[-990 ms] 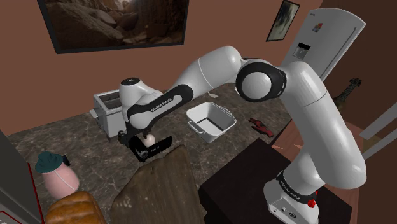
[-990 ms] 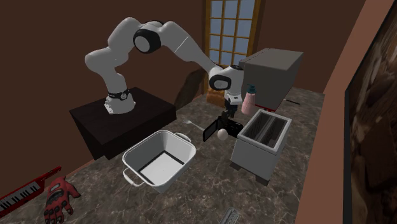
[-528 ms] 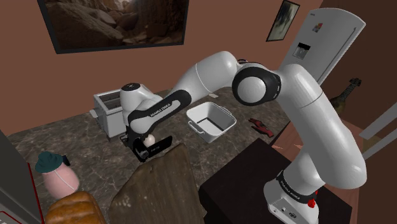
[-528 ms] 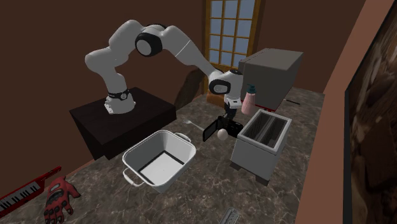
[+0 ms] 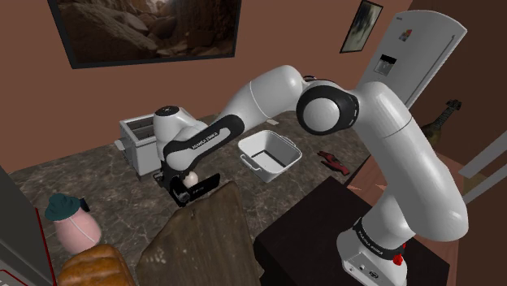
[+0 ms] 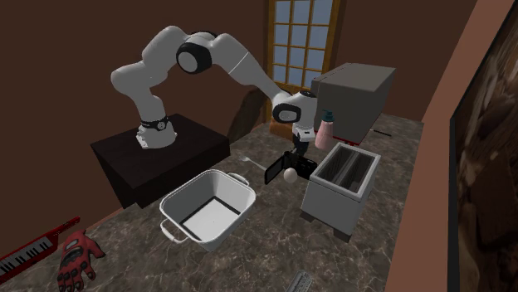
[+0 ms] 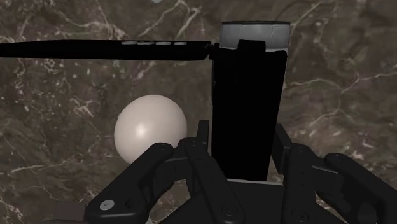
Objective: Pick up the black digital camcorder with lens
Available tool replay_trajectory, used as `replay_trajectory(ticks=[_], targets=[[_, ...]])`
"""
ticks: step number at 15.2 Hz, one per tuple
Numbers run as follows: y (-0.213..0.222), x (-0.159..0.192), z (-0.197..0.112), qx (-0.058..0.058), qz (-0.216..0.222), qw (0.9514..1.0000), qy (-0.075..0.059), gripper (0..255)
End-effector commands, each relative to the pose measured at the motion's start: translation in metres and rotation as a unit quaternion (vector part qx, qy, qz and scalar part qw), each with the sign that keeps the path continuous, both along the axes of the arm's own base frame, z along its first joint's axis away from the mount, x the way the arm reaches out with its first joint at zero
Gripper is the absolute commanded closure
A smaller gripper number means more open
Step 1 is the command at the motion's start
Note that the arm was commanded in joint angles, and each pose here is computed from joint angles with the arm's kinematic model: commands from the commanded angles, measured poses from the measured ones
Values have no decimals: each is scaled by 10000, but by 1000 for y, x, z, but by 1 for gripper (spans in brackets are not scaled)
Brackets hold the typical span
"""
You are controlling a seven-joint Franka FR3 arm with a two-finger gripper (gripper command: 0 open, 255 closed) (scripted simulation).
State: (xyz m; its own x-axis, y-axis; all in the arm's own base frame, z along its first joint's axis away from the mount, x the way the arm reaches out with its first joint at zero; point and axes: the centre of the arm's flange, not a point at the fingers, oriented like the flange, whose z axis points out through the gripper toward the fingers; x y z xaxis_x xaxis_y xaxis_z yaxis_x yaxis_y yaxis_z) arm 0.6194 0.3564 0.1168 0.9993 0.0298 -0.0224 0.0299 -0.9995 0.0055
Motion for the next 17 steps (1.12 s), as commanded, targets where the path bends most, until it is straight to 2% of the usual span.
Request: replay_trajectory(ticks=[1,15,17], targets=[[0,0,4,-2,-2,10000,3,255],[0,0,78,-2,-2,10000,3,255],[0,0,79,-2,-2,10000,3,255]])
